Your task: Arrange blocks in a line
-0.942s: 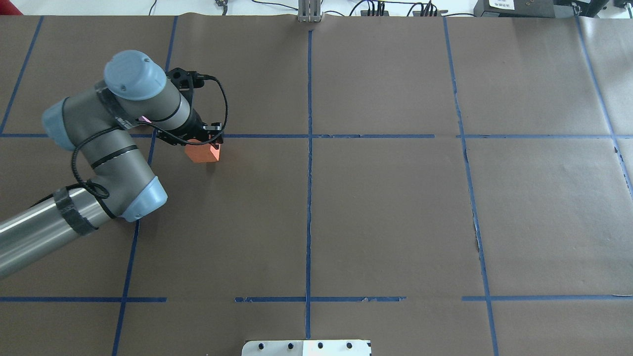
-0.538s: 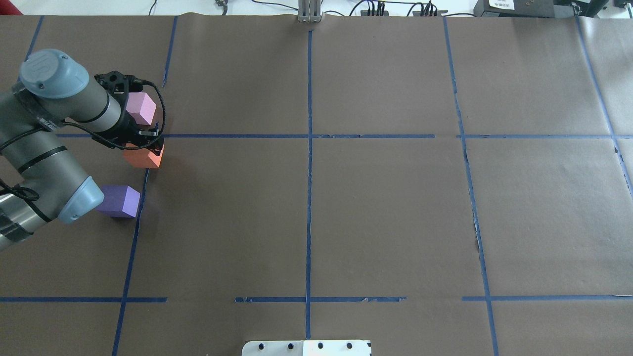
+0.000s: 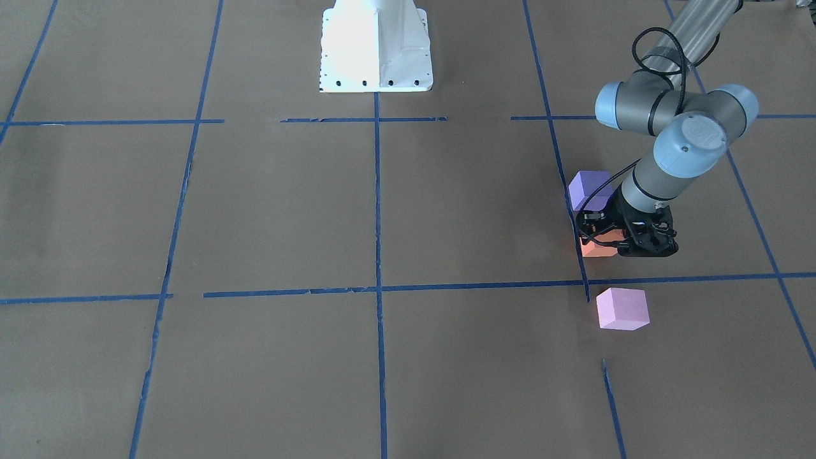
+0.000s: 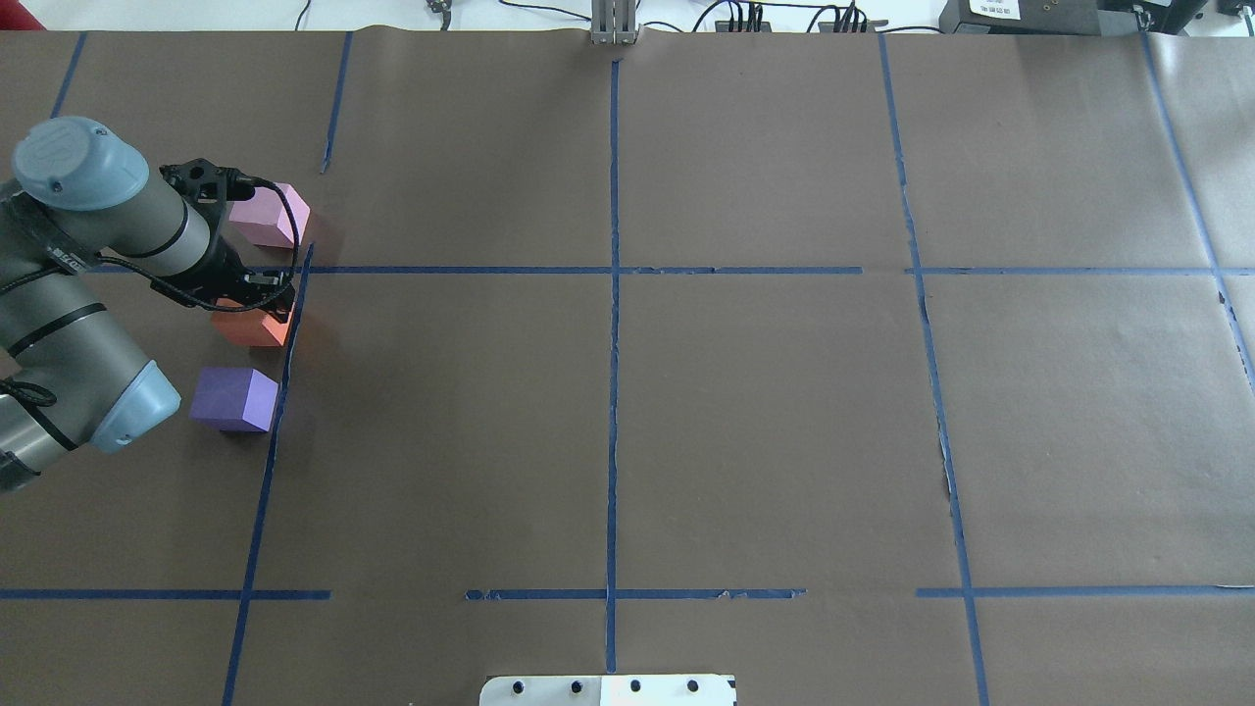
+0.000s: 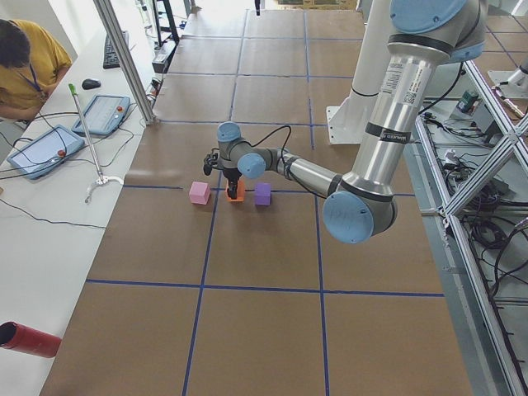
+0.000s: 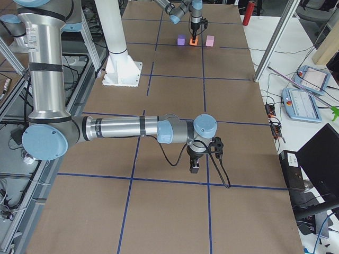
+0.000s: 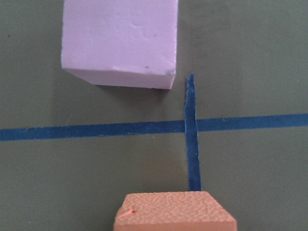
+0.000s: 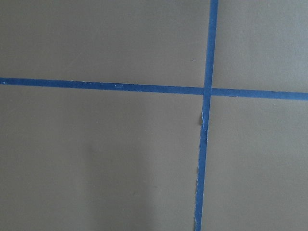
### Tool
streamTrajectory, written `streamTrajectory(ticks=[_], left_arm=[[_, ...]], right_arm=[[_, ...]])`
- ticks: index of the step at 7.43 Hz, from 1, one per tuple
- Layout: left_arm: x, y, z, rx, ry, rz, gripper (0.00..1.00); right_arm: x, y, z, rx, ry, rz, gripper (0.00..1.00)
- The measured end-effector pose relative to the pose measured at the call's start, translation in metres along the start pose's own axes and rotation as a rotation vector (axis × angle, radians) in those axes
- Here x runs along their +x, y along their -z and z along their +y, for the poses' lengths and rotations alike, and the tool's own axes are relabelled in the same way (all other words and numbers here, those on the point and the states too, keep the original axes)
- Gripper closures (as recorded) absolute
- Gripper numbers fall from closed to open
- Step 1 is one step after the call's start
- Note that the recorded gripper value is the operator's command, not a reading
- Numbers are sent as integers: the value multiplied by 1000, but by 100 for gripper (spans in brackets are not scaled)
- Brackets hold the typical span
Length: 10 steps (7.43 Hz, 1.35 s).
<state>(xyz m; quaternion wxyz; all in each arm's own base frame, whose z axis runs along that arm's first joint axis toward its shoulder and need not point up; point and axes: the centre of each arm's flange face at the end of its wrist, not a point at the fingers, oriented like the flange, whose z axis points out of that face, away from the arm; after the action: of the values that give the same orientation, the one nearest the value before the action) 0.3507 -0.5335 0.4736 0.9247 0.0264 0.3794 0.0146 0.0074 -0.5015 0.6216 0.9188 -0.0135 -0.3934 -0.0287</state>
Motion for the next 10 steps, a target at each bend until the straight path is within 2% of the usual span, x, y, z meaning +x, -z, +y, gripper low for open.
streamTrajectory(ticks=[3,5,6,8,9,10], left_arm=[[-7,18,-9,26,15,7,1],[-35,77,-35,89,48,8,1],[-62,119,-48,109,20,-18,0],[-165,186,-57,100,-131,-113,0],[-230,201,-46,76,-209,-154,0],[-294,205,-25,44,-244,-176,0]], right_arm=[[0,0,0,1,1,0,0],[0,0,0,1,1,0,0],[0,0,0,1,1,0,0],[0,0,0,1,1,0,0],[0,0,0,0,1,0,0],[0,0,0,0,0,0,0]])
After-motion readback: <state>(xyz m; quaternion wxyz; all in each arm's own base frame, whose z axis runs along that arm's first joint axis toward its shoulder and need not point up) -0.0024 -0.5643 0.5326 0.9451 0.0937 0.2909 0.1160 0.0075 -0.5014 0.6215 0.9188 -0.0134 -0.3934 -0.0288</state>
